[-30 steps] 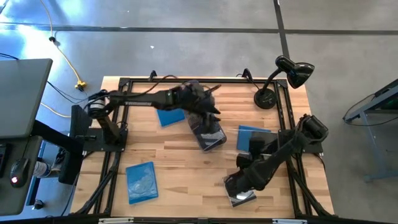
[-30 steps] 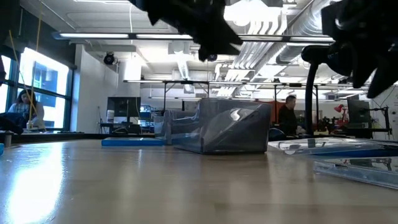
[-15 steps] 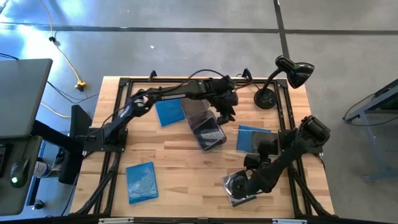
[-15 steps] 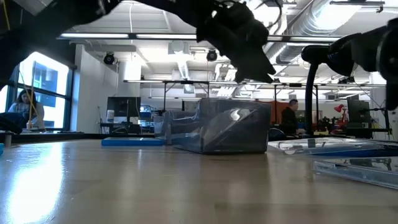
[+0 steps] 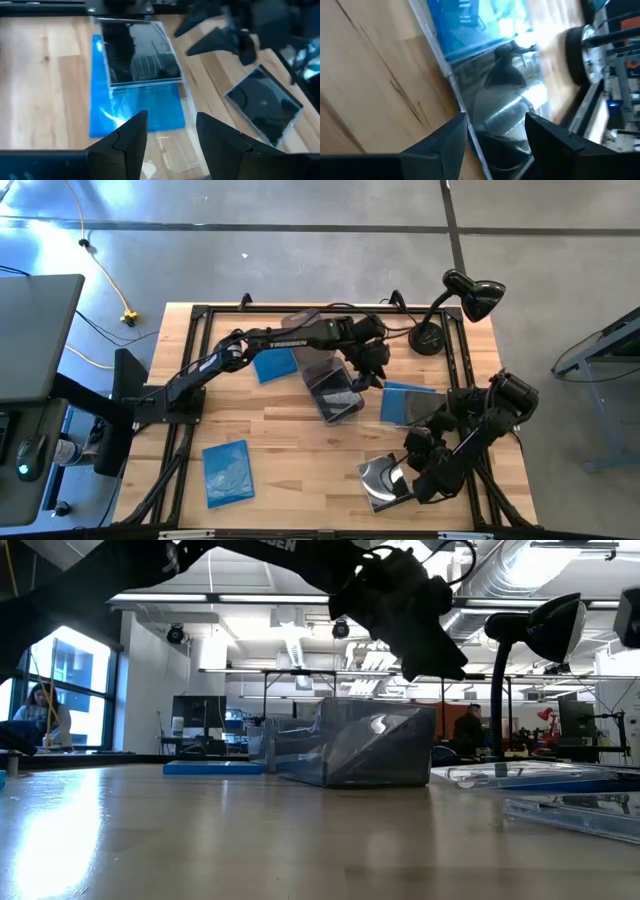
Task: Pick & place jewel cases by type
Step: Put the left black CD case into the bottom black bin
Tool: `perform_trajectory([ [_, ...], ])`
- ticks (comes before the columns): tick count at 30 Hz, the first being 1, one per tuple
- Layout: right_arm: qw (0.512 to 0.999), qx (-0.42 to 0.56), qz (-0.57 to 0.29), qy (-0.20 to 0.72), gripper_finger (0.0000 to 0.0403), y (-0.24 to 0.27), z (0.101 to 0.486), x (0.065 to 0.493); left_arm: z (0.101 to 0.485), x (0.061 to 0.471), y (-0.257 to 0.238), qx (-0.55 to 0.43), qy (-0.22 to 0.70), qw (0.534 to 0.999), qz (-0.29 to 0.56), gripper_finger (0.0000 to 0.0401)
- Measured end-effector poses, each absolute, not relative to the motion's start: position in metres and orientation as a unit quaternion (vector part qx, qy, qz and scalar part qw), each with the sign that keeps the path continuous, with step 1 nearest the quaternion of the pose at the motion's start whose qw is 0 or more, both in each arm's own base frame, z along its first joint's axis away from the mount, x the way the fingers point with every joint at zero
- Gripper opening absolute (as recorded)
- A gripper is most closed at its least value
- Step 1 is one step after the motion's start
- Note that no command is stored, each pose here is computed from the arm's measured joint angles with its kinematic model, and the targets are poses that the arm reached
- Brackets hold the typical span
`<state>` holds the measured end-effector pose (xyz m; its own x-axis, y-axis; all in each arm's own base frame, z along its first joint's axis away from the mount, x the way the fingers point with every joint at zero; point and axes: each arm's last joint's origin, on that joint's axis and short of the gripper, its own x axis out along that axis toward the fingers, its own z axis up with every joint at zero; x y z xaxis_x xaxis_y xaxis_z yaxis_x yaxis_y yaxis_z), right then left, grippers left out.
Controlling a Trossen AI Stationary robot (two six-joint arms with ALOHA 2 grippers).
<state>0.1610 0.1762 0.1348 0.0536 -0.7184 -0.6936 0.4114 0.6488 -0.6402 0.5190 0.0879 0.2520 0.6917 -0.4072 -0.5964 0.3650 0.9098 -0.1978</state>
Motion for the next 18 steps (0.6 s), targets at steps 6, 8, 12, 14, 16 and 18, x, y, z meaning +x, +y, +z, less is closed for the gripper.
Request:
perform_trajectory([
  [6, 0.734, -0.144, -0.386, 0.540, 0.0195, 0.162, 0.111, 0.151, 0.260, 0.520, 0.068, -0.014, 0.319, 0.920, -0.229, 0.0168],
  [8, 0.733, -0.158, -0.389, 0.536, 0.0195, 0.158, 0.108, 0.148, 0.267, 0.519, 0.066, -0.016, 0.313, 0.921, -0.231, 0.0168],
  [12, 0.727, -0.181, -0.383, 0.540, 0.0195, 0.154, 0.106, 0.145, 0.284, 0.510, 0.064, -0.044, 0.310, 0.919, -0.241, 0.0168],
  [14, 0.730, -0.194, -0.374, 0.537, 0.0195, 0.155, 0.107, 0.146, 0.295, 0.502, 0.062, -0.053, 0.314, 0.914, -0.252, 0.0168],
  [16, 0.739, -0.208, -0.363, 0.529, 0.0195, 0.158, 0.110, 0.149, 0.310, 0.495, 0.061, -0.049, 0.307, 0.916, -0.254, 0.0168],
  [18, 0.748, -0.229, -0.351, 0.515, 0.0195, 0.161, 0.113, 0.152, 0.320, 0.487, 0.059, -0.047, 0.308, 0.915, -0.256, 0.0168],
])
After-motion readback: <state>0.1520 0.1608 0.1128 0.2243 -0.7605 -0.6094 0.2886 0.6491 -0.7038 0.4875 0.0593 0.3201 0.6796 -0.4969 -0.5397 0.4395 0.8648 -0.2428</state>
